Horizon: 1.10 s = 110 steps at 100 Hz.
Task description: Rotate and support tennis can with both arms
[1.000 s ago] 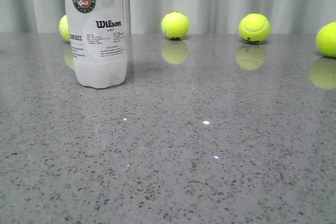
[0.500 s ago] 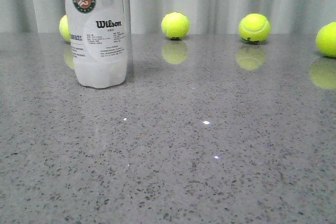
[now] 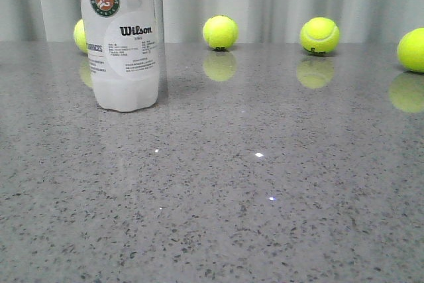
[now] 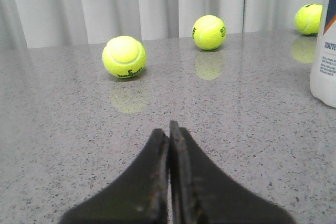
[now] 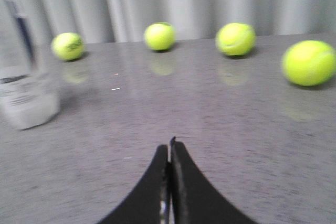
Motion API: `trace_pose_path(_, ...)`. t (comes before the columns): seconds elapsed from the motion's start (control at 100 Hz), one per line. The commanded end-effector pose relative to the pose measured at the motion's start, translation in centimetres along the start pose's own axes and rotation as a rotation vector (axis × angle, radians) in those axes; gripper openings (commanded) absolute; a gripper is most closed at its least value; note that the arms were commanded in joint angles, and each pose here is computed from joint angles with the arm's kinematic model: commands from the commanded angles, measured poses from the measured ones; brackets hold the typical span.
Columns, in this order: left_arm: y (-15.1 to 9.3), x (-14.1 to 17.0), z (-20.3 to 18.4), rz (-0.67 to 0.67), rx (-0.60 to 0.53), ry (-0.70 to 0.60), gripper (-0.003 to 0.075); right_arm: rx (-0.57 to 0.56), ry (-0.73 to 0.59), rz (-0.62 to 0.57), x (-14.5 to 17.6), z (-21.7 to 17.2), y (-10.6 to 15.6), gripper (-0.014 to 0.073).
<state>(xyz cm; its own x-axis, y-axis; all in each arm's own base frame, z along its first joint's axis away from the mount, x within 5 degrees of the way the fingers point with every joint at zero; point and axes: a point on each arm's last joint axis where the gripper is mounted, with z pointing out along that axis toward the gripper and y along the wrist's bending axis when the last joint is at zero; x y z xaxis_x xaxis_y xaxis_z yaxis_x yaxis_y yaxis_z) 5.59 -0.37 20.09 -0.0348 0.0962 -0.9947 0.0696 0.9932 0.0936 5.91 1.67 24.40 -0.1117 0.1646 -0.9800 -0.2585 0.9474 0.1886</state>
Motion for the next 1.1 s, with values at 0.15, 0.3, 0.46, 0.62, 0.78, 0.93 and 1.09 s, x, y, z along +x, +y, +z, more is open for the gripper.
trace_pose_path(0.15, -0.1, 0.6, 0.0, -0.019, -0.004, -0.062, -0.0018, 0.226, -0.149, -0.111, 2.5, 0.2, -2.0, -0.006)
trace_pose_path(0.3, -0.1, 0.6, 0.0, -0.019, -0.004, -0.062, -0.0018, 0.305, -0.205, -0.112, 3.4, -0.6, -2.5, -0.006)
trace_pose_path(0.46, -0.1, 0.6, 0.0, -0.019, -0.004, -0.062, -0.0018, 0.316, -0.201, -0.137, 3.5, -0.7, -2.5, -0.006)
trace_pose_path(0.62, -0.1, 0.6, 0.0, -0.019, -0.004, -0.062, -0.0018, 0.317, -0.198, -0.143, 3.5, -0.7, -2.5, -0.006)
trace_pose_path(0.78, -0.1, 0.6, 0.0, -0.019, -0.004, -0.062, -0.0018, 0.318, -0.195, -0.143, 3.5, -0.7, -2.5, -0.006)
trace_pose_path(0.93, -0.1, 0.6, 0.0, -0.019, -0.004, -0.062, -0.0018, 0.318, -0.195, -0.143, 3.5, -0.7, -2.5, -0.006)
trace_pose_path(1.09, -0.1, 0.6, 0.0, -0.019, -0.004, -0.062, -0.0018, 0.318, -0.195, -0.143, 3.5, -0.7, -2.5, -0.006)
